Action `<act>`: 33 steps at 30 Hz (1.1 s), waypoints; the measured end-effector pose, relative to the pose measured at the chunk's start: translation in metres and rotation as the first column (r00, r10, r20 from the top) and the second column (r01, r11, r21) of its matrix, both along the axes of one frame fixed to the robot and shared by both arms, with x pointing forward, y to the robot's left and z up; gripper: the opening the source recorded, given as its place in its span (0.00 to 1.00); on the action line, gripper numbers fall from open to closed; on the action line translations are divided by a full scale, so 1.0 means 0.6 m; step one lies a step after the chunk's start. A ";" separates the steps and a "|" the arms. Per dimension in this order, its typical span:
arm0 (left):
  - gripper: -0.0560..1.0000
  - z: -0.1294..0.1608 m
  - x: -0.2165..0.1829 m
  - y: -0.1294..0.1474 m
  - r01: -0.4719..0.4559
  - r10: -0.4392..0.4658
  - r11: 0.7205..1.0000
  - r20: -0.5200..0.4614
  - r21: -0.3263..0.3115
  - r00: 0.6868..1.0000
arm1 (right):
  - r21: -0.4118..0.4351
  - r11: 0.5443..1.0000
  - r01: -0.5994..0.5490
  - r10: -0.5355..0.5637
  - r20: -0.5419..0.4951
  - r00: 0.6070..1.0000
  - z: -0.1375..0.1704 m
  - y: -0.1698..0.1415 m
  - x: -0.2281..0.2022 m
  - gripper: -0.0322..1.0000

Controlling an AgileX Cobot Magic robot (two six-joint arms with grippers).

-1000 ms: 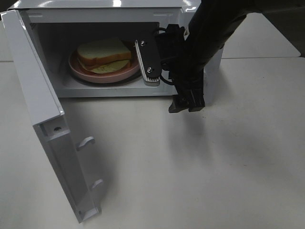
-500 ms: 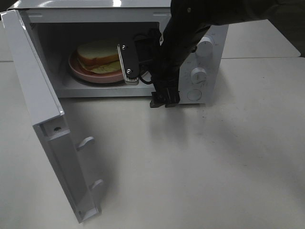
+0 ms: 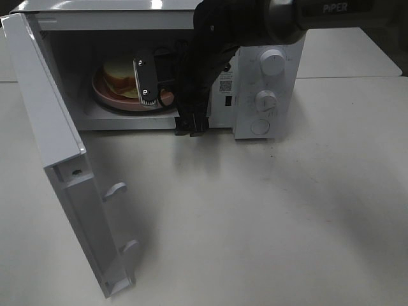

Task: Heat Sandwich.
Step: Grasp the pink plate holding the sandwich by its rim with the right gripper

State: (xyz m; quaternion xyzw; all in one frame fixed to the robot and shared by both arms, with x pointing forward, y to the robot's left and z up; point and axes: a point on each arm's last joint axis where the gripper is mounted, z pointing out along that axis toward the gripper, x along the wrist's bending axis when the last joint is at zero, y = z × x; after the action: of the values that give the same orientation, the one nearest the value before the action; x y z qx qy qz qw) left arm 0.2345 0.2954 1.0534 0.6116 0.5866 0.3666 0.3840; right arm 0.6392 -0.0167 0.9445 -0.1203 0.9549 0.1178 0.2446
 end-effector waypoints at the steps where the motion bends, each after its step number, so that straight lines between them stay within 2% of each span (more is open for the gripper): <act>1: 0.99 0.000 0.000 0.000 0.000 0.000 1.000 0.000 0.000 1.000 | 0.004 1.000 0.005 -0.005 0.001 1.000 -0.010 0.007 0.009 0.93; 17: 0.99 0.000 0.000 0.000 0.000 0.000 1.000 0.000 0.000 1.000 | 0.031 0.999 0.025 -0.025 0.019 0.999 -0.050 0.047 0.066 0.91; 25: 0.99 0.000 0.000 0.000 0.000 0.000 1.000 0.000 0.000 1.000 | 0.026 0.999 0.025 -0.025 0.015 1.000 -0.067 0.051 0.073 0.87; 30: 0.99 0.000 0.000 0.000 0.000 0.000 1.000 0.000 0.000 1.000 | 0.017 1.000 0.026 -0.026 0.002 1.000 -0.071 0.050 0.072 0.74; 31: 0.99 0.000 0.000 0.000 0.000 0.000 1.000 0.000 0.000 1.000 | 0.017 1.000 0.026 -0.026 0.002 1.000 -0.071 0.050 0.072 0.65; 32: 0.99 0.000 0.000 0.000 0.000 0.000 1.000 0.000 0.000 1.000 | 0.017 1.000 0.026 -0.026 0.002 1.000 -0.071 0.050 0.072 0.65; 33: 0.99 0.000 0.000 0.000 0.000 0.000 1.000 0.000 0.000 1.000 | 0.018 0.999 0.026 -0.026 0.004 1.000 -0.070 0.050 0.072 0.58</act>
State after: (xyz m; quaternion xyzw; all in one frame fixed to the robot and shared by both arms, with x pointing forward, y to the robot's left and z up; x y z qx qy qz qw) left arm 0.2345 0.2954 1.0534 0.6116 0.5866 0.3666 0.3840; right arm 0.6824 0.0136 0.9024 -0.1057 0.9548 0.1230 0.2491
